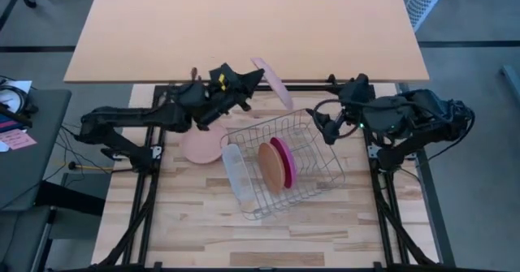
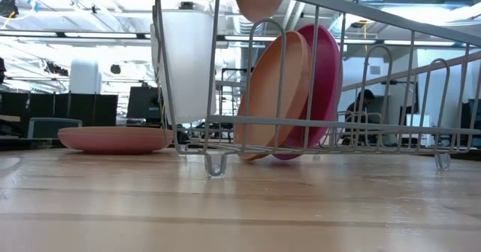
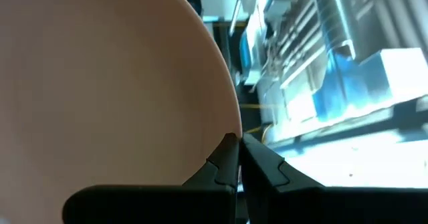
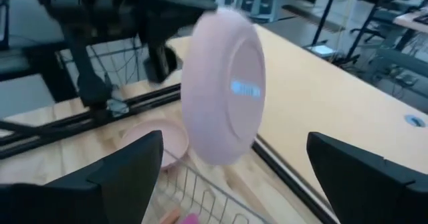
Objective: Sort dishes
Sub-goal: Put the top light orange plate in the dish rack
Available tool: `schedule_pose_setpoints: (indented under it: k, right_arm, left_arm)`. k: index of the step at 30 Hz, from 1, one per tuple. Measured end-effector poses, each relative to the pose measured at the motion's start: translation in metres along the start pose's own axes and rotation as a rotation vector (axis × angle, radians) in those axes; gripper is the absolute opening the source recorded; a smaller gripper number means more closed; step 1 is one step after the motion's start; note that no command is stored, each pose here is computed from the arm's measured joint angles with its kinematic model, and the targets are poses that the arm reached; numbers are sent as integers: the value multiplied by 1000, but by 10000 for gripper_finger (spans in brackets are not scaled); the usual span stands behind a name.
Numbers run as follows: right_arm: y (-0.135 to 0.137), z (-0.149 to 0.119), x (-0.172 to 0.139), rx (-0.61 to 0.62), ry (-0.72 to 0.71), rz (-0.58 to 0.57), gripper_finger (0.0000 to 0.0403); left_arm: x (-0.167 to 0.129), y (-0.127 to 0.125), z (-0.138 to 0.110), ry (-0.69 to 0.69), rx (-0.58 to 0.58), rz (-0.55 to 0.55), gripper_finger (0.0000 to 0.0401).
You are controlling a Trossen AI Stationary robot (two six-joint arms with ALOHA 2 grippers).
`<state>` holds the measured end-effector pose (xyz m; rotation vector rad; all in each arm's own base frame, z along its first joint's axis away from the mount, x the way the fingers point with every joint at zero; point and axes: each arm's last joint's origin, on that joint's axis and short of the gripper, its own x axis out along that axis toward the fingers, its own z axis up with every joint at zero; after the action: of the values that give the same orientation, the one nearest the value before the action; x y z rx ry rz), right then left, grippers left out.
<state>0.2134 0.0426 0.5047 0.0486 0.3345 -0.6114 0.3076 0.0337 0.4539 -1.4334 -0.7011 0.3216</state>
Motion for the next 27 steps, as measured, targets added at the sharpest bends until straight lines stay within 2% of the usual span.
schedule_pose_setpoints:
  k: [6,13,20,27]
  right_arm:
    - [2,2,16,62,31,37,372]
    - [22,-5,36,-110,72,27,372]
    - [31,-12,61,-151,112,-51,372]
    - [25,-11,73,-145,120,-113,363]
  left_arm:
    - [11,18,-22,-64,-86,-38,0]
    - [16,28,-38,-103,-137,-88,0]
    - [13,28,-41,-100,-140,-85,0]
    - [8,26,-47,-88,-164,-82,0]
